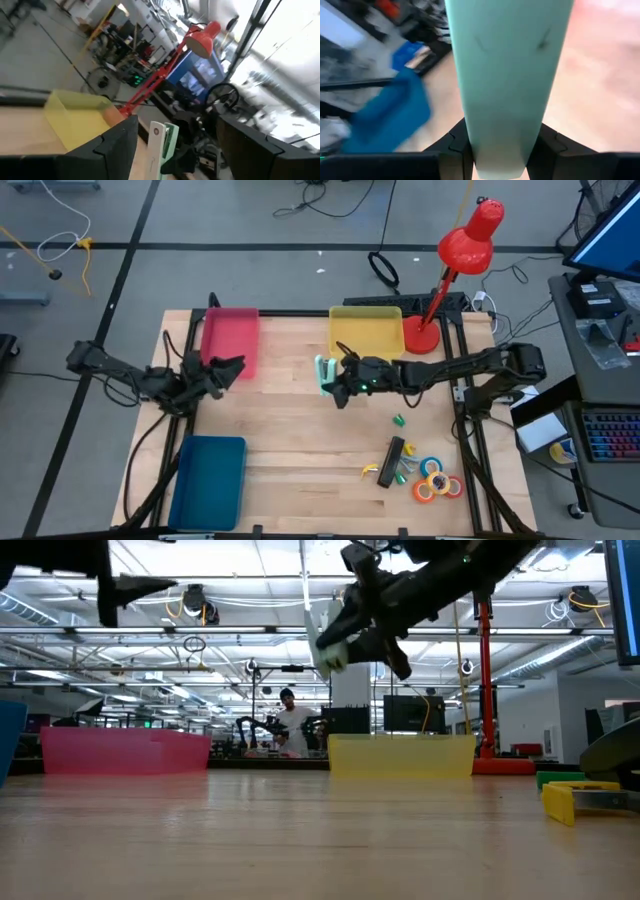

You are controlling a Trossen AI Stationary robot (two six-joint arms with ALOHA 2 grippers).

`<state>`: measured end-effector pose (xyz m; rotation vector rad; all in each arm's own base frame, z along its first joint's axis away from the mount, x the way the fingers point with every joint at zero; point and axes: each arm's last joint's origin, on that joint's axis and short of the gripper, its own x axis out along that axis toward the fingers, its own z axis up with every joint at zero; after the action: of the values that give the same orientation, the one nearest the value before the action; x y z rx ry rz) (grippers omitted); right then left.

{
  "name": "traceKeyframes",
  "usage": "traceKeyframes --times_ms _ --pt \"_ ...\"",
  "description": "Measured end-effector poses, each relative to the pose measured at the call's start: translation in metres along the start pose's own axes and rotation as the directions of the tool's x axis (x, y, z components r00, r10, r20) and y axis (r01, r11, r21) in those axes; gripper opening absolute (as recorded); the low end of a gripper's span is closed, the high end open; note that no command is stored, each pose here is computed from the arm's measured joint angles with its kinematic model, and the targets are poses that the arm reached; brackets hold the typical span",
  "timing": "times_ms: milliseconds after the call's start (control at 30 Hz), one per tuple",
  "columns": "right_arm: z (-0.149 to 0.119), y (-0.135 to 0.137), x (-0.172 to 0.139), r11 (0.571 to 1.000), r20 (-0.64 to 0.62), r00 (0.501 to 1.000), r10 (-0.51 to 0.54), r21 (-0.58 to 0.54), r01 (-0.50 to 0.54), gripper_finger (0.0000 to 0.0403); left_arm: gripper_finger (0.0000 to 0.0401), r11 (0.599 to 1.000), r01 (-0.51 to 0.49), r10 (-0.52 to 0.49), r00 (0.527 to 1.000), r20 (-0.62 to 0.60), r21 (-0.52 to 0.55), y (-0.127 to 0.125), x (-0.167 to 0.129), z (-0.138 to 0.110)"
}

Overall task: Pick and place Stapler, Stapler remover, tape
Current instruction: Put the light blue stapler into the red bin

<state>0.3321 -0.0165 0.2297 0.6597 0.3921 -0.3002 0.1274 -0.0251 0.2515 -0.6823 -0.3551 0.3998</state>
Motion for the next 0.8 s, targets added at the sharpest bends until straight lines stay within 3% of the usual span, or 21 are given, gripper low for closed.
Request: traceKeyframes --times_ms 167,367,567,800 --pt "0.009 -0.001 -0.003 0.974 -0.022 0.991 -0.13 -0.191 0.124 0.0113 0.0269 0.973 -0.061 0.065 0.998 -0.012 0.221 -0.031 0.027 -0.003" --pt "0.013 0.003 -0.006 0.913 -0.079 0.982 -0.173 -0.386 0.13 0.0113 0.0269 0.879 -0.114 0.135 0.991 -0.012 0.463 -0.056 0.059 -0.015" --pt "0.006 -0.003 -0.008 0.878 -0.165 0.96 -0.227 -0.461 0.129 0.0113 0.0269 0.795 -0.12 0.16 0.987 -0.015 0.595 -0.075 0.089 -0.027" --pt "-0.003 -0.008 -0.011 0.875 -0.289 0.927 -0.239 -0.478 0.076 0.0113 0.0269 0.69 -0.1 0.185 0.982 -0.041 0.717 -0.083 0.115 -0.047"
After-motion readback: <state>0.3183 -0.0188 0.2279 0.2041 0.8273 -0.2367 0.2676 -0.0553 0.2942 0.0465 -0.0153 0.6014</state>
